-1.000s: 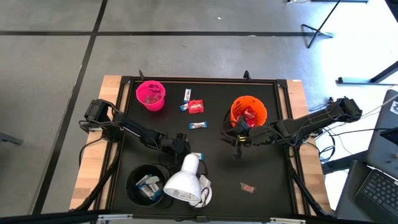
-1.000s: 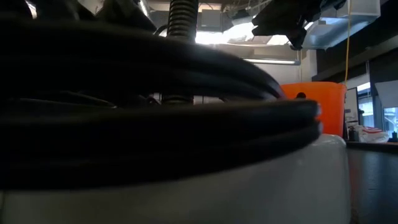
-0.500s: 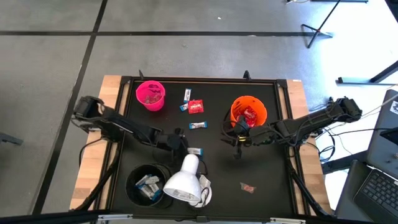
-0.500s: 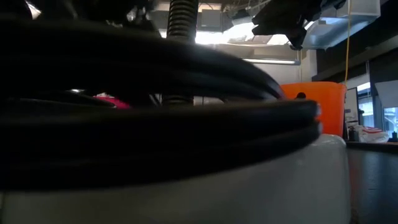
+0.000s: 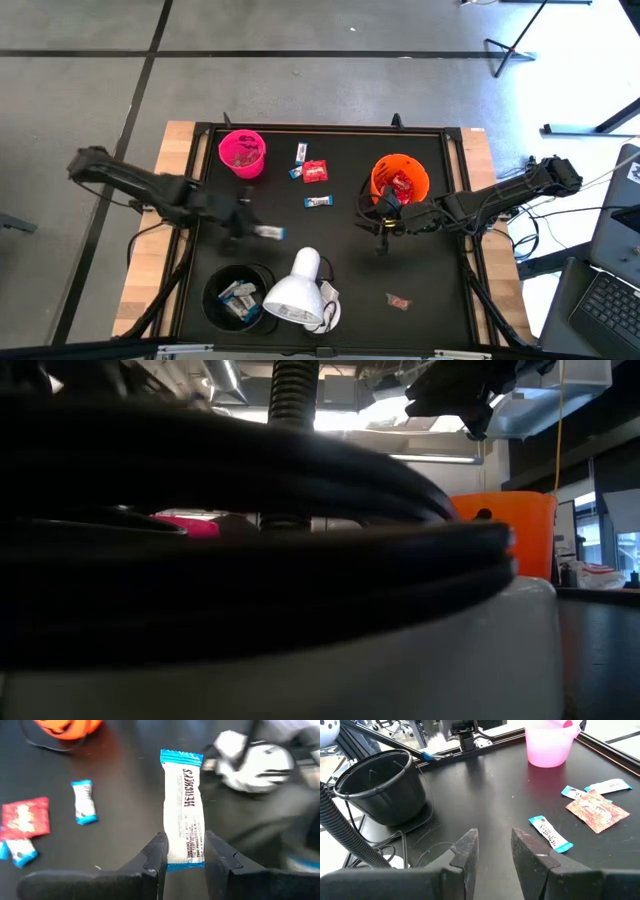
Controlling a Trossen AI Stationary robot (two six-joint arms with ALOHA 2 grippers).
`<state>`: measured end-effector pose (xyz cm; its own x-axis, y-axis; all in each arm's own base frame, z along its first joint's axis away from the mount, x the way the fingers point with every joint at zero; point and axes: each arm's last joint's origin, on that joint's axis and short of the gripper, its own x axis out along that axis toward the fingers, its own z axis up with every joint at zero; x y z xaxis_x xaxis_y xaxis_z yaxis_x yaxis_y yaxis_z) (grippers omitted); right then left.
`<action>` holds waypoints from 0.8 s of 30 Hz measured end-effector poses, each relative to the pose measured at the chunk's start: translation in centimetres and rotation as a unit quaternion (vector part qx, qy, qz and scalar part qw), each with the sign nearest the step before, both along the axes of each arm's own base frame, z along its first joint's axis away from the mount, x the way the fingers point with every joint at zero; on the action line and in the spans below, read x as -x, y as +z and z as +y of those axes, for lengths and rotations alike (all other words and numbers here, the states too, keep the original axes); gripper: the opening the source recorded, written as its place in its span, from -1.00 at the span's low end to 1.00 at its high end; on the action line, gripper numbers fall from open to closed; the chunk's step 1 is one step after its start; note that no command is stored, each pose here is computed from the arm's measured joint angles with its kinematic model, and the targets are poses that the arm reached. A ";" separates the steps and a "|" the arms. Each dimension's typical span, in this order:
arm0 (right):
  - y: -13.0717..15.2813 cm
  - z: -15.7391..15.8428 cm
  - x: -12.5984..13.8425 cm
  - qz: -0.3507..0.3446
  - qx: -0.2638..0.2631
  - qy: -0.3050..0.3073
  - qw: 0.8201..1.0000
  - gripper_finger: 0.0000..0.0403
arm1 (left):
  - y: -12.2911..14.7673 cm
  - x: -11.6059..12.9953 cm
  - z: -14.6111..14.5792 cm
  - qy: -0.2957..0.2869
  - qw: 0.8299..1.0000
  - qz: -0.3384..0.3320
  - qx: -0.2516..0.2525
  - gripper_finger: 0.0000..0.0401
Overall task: Sort candy
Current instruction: Put the white chocolate into the black bucket
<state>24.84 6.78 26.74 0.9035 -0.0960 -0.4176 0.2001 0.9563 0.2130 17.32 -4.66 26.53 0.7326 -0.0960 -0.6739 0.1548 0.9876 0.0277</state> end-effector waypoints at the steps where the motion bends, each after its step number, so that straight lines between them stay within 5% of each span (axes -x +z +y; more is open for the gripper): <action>1: 0.0 0.0 0.0 0.000 0.000 0.000 1.000 -0.43 | 0.8 0.9 -0.1 -0.007 1.000 0.004 0.018 -0.63; 8: 0.0 0.0 0.0 -0.001 -0.004 -0.002 1.000 -0.43 | 4.8 4.6 -2.4 -0.094 0.988 0.011 0.125 -0.58; 12: 0.0 0.0 0.0 -0.001 -0.013 -0.006 1.000 -0.43 | 4.5 5.3 -4.2 -0.115 0.978 0.061 0.164 -0.57; 16: 0.0 0.0 0.0 -0.001 -0.014 -0.007 1.000 -0.43 | 3.6 5.0 -6.1 -0.112 0.971 0.113 0.179 -0.56; 24: 0.0 -0.1 0.0 -0.004 -0.019 -0.021 1.000 -0.43 | 2.6 2.7 -9.9 -0.154 0.958 0.114 0.215 -0.53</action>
